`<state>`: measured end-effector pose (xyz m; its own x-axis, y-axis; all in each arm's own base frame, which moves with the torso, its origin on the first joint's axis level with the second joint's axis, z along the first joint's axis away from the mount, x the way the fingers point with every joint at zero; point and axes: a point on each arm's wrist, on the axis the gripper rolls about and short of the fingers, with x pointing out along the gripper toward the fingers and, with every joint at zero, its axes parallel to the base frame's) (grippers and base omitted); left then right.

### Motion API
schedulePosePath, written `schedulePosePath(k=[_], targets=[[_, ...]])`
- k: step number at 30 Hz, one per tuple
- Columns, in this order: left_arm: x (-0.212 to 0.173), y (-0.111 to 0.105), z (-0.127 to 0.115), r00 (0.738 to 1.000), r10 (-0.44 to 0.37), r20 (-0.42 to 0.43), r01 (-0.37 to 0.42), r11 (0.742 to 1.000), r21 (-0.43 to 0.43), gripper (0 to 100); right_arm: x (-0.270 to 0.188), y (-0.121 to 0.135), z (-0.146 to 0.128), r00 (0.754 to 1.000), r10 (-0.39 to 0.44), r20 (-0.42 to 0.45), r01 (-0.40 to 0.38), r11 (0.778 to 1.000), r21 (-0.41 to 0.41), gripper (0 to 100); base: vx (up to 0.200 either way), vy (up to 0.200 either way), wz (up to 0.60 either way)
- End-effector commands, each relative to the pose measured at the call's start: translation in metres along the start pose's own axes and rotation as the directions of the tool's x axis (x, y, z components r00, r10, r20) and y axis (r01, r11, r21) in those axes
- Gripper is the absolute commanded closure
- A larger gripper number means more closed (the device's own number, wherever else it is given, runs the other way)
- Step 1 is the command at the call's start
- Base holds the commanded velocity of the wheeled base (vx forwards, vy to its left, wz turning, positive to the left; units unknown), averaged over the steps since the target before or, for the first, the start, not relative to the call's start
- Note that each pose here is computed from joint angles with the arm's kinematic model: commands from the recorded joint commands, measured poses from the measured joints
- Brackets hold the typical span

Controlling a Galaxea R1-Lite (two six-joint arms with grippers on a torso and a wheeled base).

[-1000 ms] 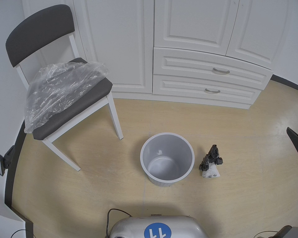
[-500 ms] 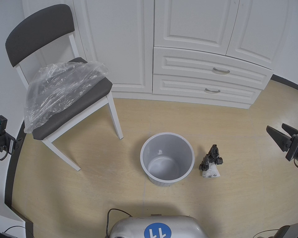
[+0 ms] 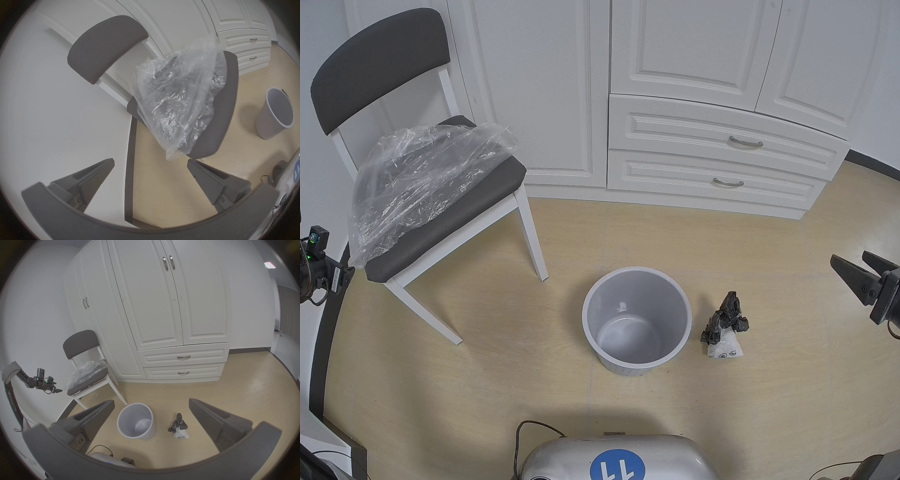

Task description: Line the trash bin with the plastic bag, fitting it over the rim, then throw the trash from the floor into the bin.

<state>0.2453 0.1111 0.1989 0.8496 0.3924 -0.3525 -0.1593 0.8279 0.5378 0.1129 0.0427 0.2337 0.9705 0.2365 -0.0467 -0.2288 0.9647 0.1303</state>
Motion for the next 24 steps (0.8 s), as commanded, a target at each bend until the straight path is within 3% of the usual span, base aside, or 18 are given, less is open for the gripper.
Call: schedulePosePath(k=[1, 13, 24], targets=[[0.02, -0.005, -0.006, 0.999, -0.019, -0.028, 0.019, 1.0, -0.013, 0, -0.001, 0.0, 0.002, 1.0, 0.001, 0.007, -0.001, 1.0, 0.001, 0, 0.0, 0.0, 0.0], [0.056, -0.01, -0.006, 0.999, 0.013, 0.035, -0.008, 0.99, -0.137, 0, -0.004, 0.0, 0.005, 1.0, 0.004, 0.03, -0.004, 1.0, 0.006, 0, 0.0, 0.0, 0.0], [0.061, -0.025, -0.009, 0.982, 0.066, 0.175, -0.008, 0.95, -0.311, 0, -0.005, 0.0, 0.007, 0.998, 0.008, 0.06, -0.009, 1.0, 0.009, 0, 0.0, 0.0, 0.0]])
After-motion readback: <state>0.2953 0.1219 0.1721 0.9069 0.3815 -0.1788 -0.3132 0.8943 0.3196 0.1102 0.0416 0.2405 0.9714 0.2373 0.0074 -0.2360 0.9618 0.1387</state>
